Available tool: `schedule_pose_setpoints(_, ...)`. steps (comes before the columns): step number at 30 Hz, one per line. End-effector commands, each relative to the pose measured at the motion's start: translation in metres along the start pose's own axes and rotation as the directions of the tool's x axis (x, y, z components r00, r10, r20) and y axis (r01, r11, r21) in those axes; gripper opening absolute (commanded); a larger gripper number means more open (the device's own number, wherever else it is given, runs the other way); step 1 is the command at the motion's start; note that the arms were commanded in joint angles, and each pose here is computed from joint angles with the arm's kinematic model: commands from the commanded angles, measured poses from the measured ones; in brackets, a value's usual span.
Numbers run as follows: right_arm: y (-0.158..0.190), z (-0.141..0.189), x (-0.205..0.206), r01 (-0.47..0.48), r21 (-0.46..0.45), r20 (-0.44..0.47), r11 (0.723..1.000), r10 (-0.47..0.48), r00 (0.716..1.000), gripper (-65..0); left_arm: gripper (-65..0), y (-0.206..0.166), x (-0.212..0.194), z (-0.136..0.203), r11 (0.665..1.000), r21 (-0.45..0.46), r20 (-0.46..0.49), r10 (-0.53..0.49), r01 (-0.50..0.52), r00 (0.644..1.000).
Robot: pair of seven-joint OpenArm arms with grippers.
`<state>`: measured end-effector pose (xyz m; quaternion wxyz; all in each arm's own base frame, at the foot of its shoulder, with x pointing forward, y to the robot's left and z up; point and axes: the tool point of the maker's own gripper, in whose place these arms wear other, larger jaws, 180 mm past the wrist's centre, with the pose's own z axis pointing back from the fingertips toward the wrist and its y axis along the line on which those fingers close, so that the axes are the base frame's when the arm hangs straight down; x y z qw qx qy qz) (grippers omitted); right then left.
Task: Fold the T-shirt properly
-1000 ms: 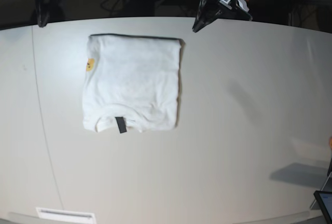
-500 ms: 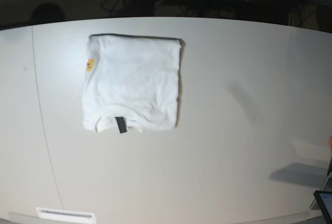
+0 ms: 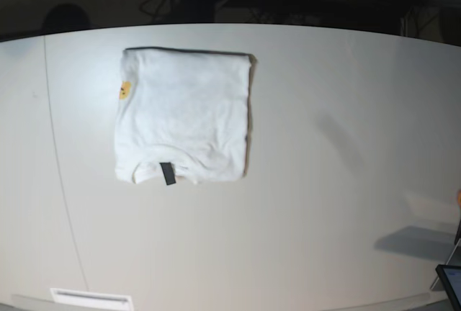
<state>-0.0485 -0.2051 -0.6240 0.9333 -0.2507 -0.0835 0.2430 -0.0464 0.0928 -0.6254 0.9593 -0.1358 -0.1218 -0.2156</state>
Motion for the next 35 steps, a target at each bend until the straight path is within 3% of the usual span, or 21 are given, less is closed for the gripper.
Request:
schedule_pose_setpoints(1, -0.006, -0.008, -0.003, -0.012, 0.003, -0.021, 1.000, 0.012, 1.000, -63.4, -65.0, -0.007, -0.012, -0.003, 1.000, -0.016, -0.047, 0.016, -0.016, 0.999)
schedule_pose_setpoints(4, 0.004, -0.025, 0.040, 0.010, 0.107, -0.014, 0.994, -0.009, 1.000, -63.4, -65.0, -0.009, -0.017, -0.017, 0.999, -0.028, -0.141, 0.042, -0.047, 0.989)
schedule_pose_setpoints(9, 0.000, -0.038, 0.091, 0.028, 0.166, 0.013, 0.986, -0.030, 0.999, -63.4, -65.0, -0.004, -0.004, -0.033, 0.996, -0.037, -0.208, 0.070, -0.079, 0.976)
schedule_pose_setpoints(16, 0.010, -0.036, 0.094, 0.031, 0.213, 0.021, 0.977, -0.036, 0.999, -63.3, -65.0, 0.015, 0.029, -0.041, 0.998, -0.017, -0.168, 0.057, -0.061, 0.984)
schedule_pose_setpoints(35, 0.017, -0.033, 0.096, 0.027, 0.226, 0.019, 0.974, -0.032, 0.999, -63.3, -65.0, 0.015, 0.032, -0.042, 0.998, -0.016, -0.163, 0.056, -0.060, 0.985)
